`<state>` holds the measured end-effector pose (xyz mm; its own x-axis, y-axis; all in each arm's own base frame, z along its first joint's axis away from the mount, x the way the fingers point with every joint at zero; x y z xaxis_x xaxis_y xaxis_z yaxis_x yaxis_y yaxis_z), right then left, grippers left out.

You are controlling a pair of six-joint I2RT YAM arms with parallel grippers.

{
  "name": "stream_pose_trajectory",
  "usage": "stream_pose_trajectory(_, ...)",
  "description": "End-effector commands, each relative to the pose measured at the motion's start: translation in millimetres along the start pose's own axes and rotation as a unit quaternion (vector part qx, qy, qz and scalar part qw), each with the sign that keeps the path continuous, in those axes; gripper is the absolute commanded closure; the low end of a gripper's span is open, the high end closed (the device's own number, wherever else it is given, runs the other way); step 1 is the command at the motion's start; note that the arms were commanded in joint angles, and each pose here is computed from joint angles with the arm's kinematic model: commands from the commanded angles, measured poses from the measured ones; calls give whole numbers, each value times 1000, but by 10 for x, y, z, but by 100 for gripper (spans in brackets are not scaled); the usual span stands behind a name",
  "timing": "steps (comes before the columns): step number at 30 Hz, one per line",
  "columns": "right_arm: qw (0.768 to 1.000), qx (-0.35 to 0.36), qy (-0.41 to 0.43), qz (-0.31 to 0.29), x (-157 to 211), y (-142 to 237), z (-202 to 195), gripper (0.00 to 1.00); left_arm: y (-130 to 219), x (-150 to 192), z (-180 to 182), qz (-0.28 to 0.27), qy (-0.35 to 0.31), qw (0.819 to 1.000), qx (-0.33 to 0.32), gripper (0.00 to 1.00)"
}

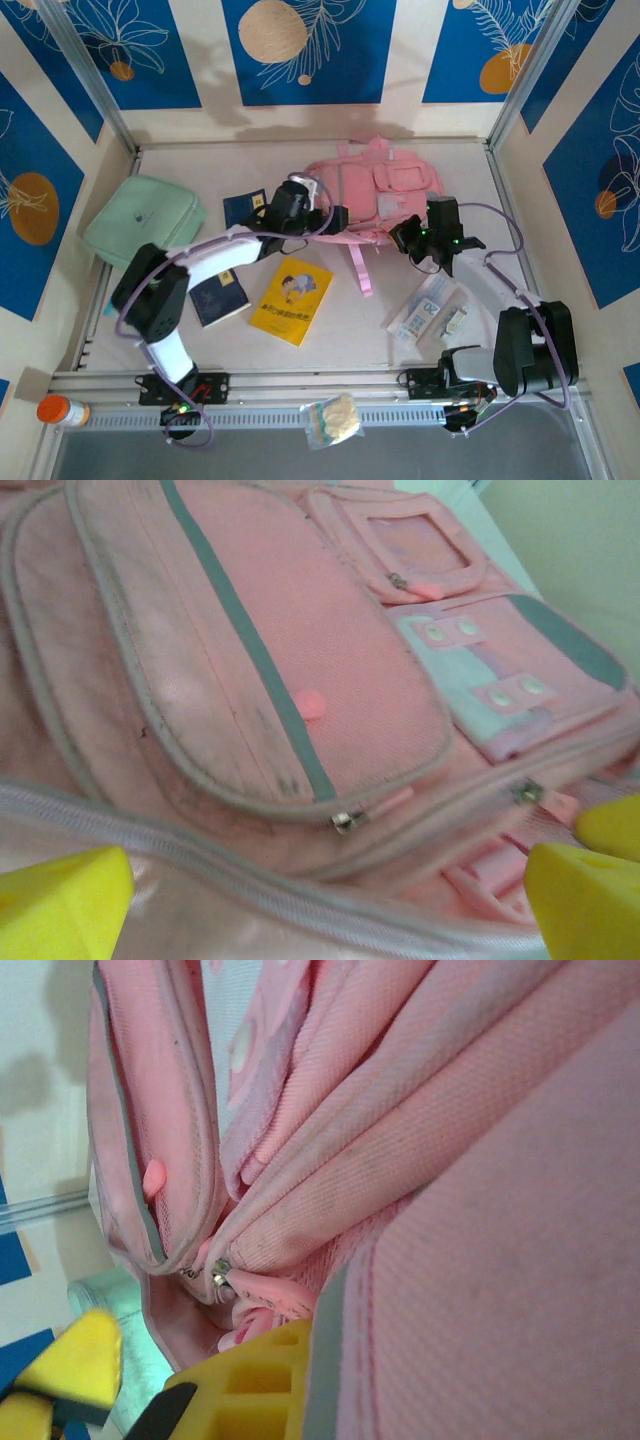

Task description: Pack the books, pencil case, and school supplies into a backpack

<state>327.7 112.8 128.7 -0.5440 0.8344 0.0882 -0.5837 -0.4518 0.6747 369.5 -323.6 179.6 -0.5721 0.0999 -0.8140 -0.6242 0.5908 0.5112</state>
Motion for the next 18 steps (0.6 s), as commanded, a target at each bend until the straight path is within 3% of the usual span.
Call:
stream_pose_trajectory(1,999,-20,-32,-5,64,103,126,100,300,117,-117,6,-27,1000,-1,5)
stream_pose_trajectory(10,998,-32,-47,-13,94,172,166,100,288,568,-1009,26,-85,994,57,21)
stream_pose_trajectory(18,998,-40,-43,1,125,184,266,100,-98,733,-1344,36,-121,988,85,34)
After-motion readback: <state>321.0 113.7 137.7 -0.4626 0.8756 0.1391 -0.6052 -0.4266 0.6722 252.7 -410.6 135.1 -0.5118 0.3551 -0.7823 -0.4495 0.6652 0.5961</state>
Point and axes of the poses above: each hand's point on the last joint's axis, 136 mm out from that joint toward the fingers, its own y axis back along the fingers, its own z axis along the line the jaws close on, x = y × z, the point moved 1 cm from there along y, back along the fingers, and after that the axes turned 12 degrees about -y, right-handed, at the moved point
